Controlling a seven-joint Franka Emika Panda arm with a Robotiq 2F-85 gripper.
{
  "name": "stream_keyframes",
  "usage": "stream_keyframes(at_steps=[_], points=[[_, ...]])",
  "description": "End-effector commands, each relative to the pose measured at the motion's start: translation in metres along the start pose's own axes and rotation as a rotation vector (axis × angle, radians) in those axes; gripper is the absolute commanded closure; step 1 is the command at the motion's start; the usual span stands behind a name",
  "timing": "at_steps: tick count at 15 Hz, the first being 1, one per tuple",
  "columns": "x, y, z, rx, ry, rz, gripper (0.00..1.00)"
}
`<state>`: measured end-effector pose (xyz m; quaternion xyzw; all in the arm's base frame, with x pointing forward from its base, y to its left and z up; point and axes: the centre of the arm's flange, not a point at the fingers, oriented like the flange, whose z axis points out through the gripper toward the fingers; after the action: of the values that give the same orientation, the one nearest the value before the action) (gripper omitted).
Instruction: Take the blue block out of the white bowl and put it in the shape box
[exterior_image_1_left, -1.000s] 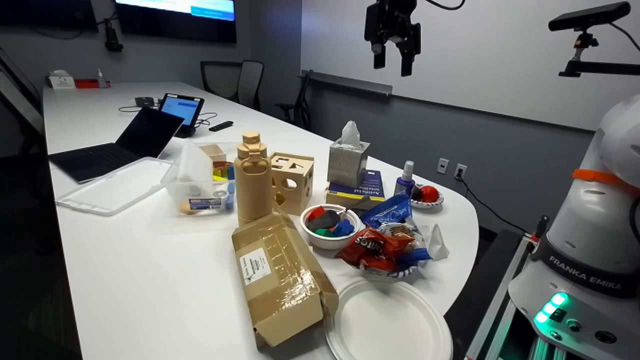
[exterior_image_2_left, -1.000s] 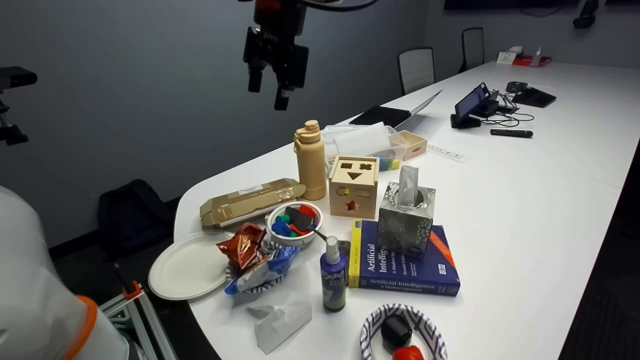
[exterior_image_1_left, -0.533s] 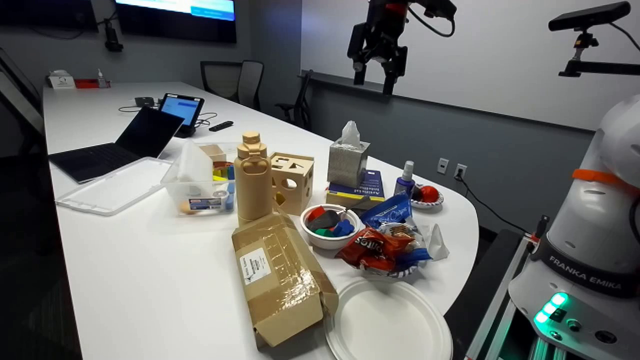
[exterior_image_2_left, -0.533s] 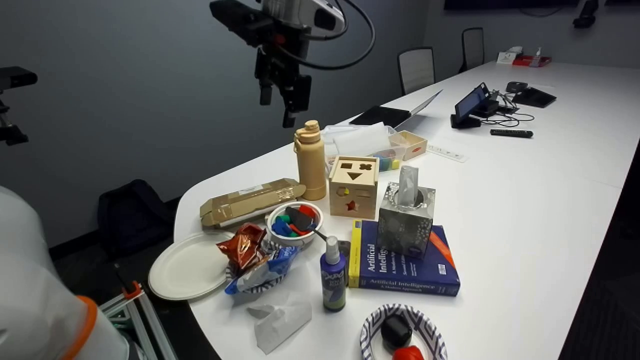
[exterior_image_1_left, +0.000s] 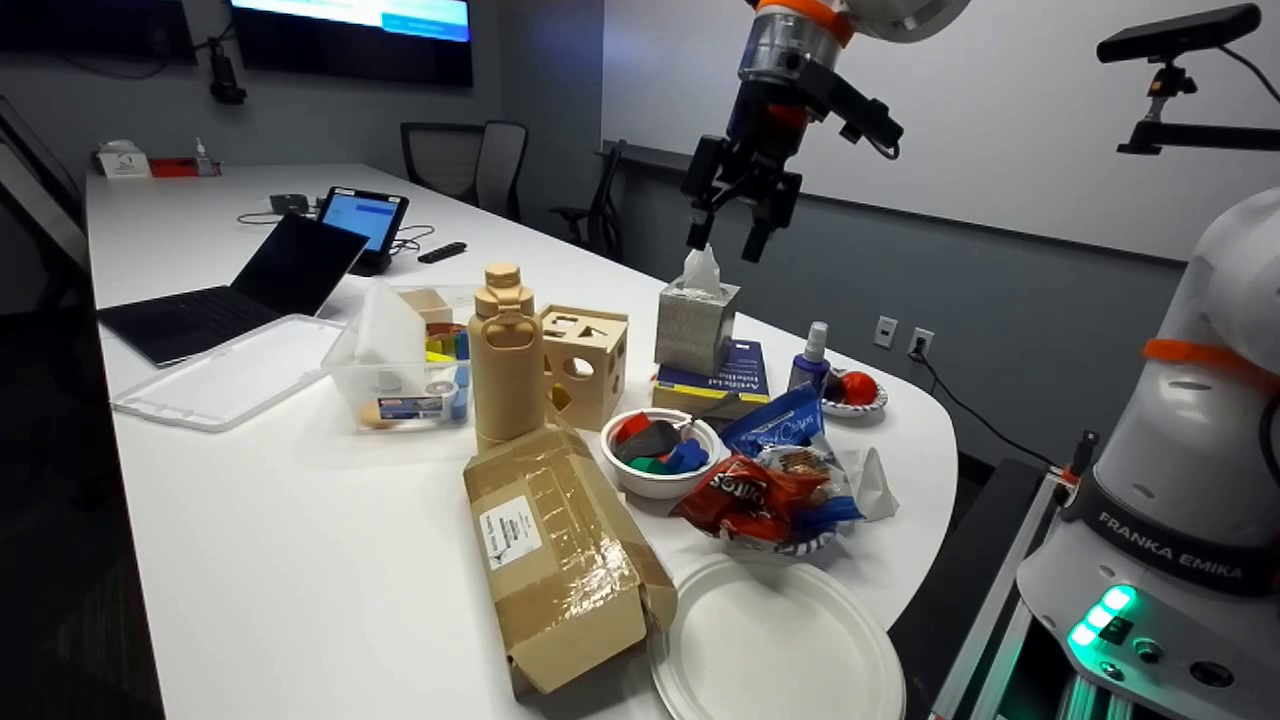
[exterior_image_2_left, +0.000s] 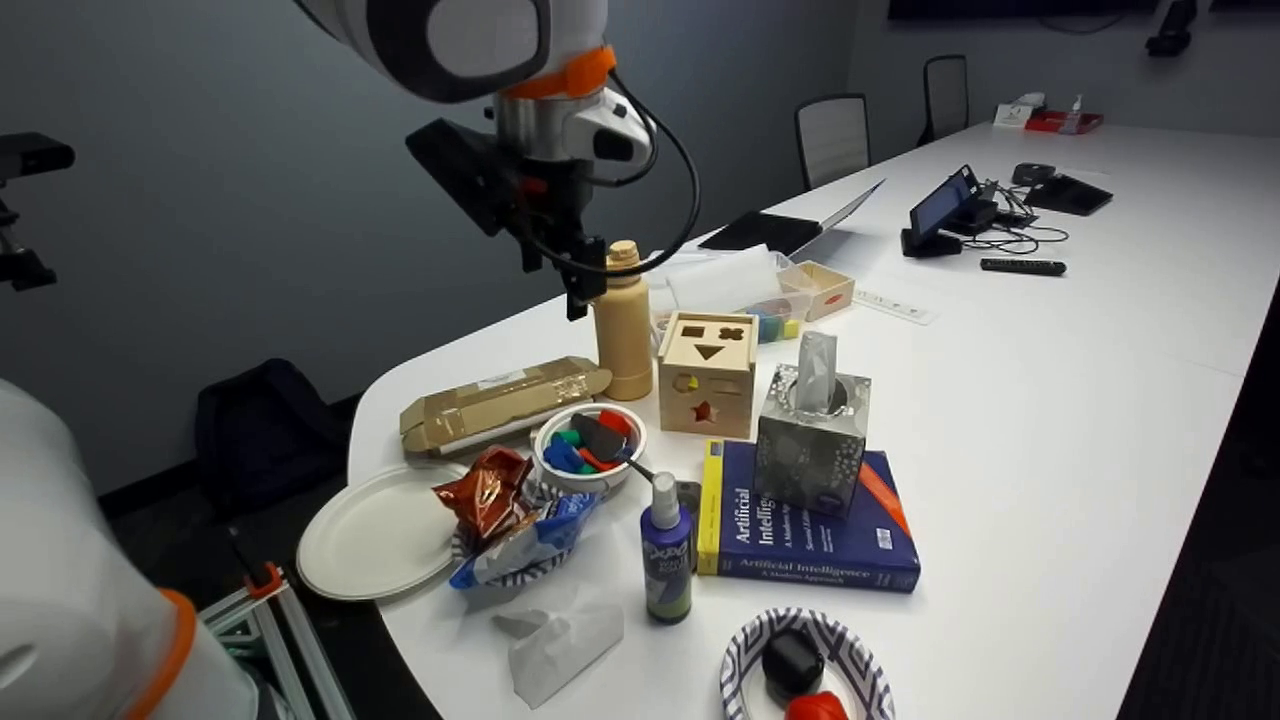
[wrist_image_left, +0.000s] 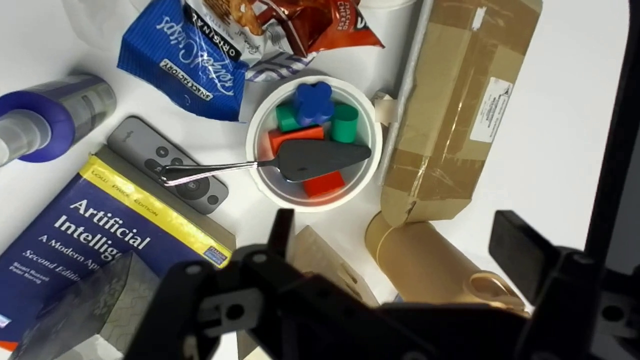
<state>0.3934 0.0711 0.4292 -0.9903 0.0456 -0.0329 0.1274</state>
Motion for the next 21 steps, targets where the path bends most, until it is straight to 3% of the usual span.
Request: stream_keyframes(at_steps=[1,6,12,21], points=[[-0.038,-0.005,0.031,-0.012,0.050,-0.061,0.00],[-0.055,-0.008,0.079,-0.046,0.120,-0.101,0.00],[-0.038,-0.011,0.107,-0.051,0.230,-0.114,0.00],[-0.050,-0.003,0.150,-0.115,0.138,-0.079,0.00]])
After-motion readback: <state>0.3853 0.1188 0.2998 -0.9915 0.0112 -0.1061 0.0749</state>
